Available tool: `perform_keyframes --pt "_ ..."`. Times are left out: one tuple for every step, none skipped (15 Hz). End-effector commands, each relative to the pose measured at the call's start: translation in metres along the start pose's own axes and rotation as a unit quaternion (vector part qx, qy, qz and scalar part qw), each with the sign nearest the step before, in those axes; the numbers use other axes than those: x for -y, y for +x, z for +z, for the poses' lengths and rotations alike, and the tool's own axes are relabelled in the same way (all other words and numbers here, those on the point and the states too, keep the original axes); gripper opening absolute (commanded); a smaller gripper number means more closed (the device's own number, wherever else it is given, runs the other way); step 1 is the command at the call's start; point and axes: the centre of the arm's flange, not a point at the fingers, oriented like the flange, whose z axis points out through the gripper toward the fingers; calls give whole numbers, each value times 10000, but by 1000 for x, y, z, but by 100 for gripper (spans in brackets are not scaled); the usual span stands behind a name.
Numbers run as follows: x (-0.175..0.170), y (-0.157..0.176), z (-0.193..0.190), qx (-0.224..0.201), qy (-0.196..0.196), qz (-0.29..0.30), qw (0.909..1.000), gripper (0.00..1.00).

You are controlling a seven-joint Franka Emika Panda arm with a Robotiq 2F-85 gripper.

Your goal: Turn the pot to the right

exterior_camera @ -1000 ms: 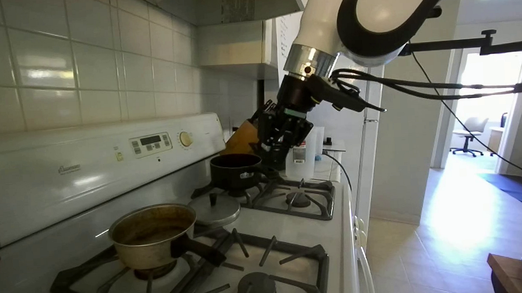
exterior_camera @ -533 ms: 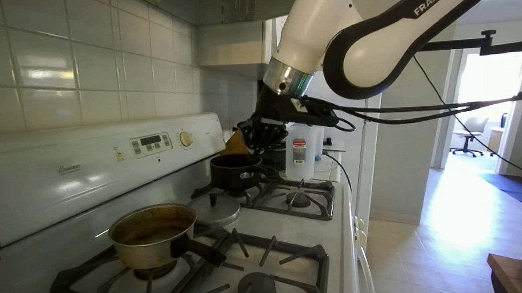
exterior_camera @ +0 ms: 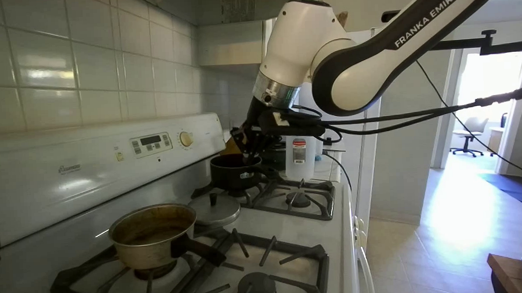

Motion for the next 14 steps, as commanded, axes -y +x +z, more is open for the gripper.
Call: perform_keyframes --pt "-4 -2 8 95 -104 -60 9999 0" --pt "-5 -2 12 125 -114 -99 9998 0" --pt "-8 -2 17 202 -163 -139 9996 0" --pt "-11 -3 21 209 -205 -162 9994 0" --pt "-14 -3 25 232 -232 -184 9993 0" --pt "-16 -4 30 255 -264 -181 9992 0" --pt "-17 -5 34 284 -312 -193 9989 0" --pt "-19 -6 38 312 -344 -200 9987 0" --pt "-21 -6 42 372 -376 -209 9984 0" --pt "-23 -8 46 384 -403 -222 9982 0" --pt "-25 -9 49 429 -437 -231 9979 0" --pt "-26 -9 52 435 -464 -233 9977 0" --pt "-27 -9 54 434 -486 -234 9976 0" --pt "-27 -8 54 417 -508 -234 9976 0"
